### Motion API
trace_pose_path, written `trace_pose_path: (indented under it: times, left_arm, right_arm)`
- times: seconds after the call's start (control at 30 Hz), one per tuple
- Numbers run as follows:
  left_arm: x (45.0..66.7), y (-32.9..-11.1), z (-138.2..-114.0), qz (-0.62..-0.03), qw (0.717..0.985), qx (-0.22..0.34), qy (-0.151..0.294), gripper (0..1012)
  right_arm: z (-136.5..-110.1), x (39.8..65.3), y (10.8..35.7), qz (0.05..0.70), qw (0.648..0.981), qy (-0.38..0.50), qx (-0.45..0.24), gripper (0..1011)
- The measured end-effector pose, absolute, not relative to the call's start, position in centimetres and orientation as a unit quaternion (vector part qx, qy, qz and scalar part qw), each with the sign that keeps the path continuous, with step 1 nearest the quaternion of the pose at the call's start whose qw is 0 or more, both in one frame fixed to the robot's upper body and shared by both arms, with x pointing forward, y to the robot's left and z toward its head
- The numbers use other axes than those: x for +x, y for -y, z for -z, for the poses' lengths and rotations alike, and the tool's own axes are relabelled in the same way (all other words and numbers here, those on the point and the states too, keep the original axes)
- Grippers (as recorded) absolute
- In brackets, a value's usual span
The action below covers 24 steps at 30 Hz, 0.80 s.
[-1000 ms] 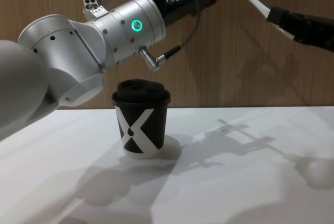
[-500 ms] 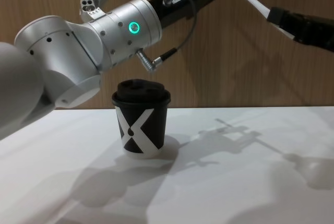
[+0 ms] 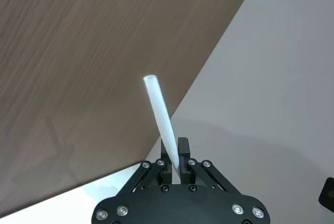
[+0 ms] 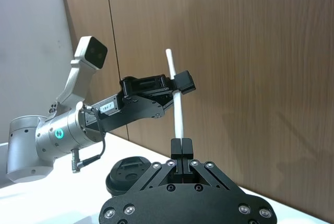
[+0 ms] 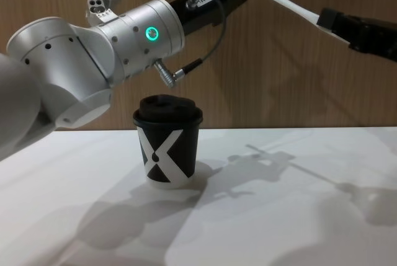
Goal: Pick up the straw with one hand, pass it to the other hand, and insert it into the cup.
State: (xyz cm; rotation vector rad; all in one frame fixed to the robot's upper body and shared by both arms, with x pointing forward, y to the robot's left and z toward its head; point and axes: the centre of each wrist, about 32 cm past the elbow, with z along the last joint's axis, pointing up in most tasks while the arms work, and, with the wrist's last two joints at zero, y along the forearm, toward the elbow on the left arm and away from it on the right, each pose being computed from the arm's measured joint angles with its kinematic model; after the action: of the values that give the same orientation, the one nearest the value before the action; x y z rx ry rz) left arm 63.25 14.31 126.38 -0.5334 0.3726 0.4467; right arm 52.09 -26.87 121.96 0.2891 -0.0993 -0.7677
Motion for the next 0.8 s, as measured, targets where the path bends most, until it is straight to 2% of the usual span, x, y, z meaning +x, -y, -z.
trace_pose_path:
  times: [0.17, 0.27, 0.43, 0.47, 0.67, 0.7, 0.8]
  left_arm:
    - [63.15, -14.50, -126.40, -0.224, 0.922, -0.258, -0.182, 63]
    - [63.12, -14.69, -126.42, -0.229, 0.921, -0.257, -0.182, 42]
    - [63.01, -14.76, -126.50, -0.233, 0.920, -0.256, -0.181, 15]
    - [62.99, -14.76, -126.50, -0.235, 0.920, -0.256, -0.181, 8]
    - [62.72, -15.05, -126.75, -0.246, 0.920, -0.252, -0.171, 3]
    - [62.61, -15.17, -126.88, -0.250, 0.921, -0.250, -0.166, 3]
    - [62.43, -15.35, -127.09, -0.257, 0.921, -0.246, -0.158, 3]
  right_arm:
    - [-121.97, 52.09, 26.87, 0.373, 0.916, 0.048, 0.141, 6]
    - [-121.97, 52.09, 26.88, 0.373, 0.916, 0.048, 0.140, 63]
    - [-121.97, 52.09, 26.88, 0.373, 0.916, 0.048, 0.141, 215]
    - [-121.97, 52.09, 26.88, 0.373, 0.916, 0.048, 0.141, 215]
    - [-121.96, 52.09, 26.87, 0.373, 0.916, 0.048, 0.140, 433]
    - [-121.96, 52.09, 26.87, 0.373, 0.916, 0.048, 0.140, 433]
    - [-121.96, 52.09, 26.87, 0.373, 0.916, 0.048, 0.140, 575]
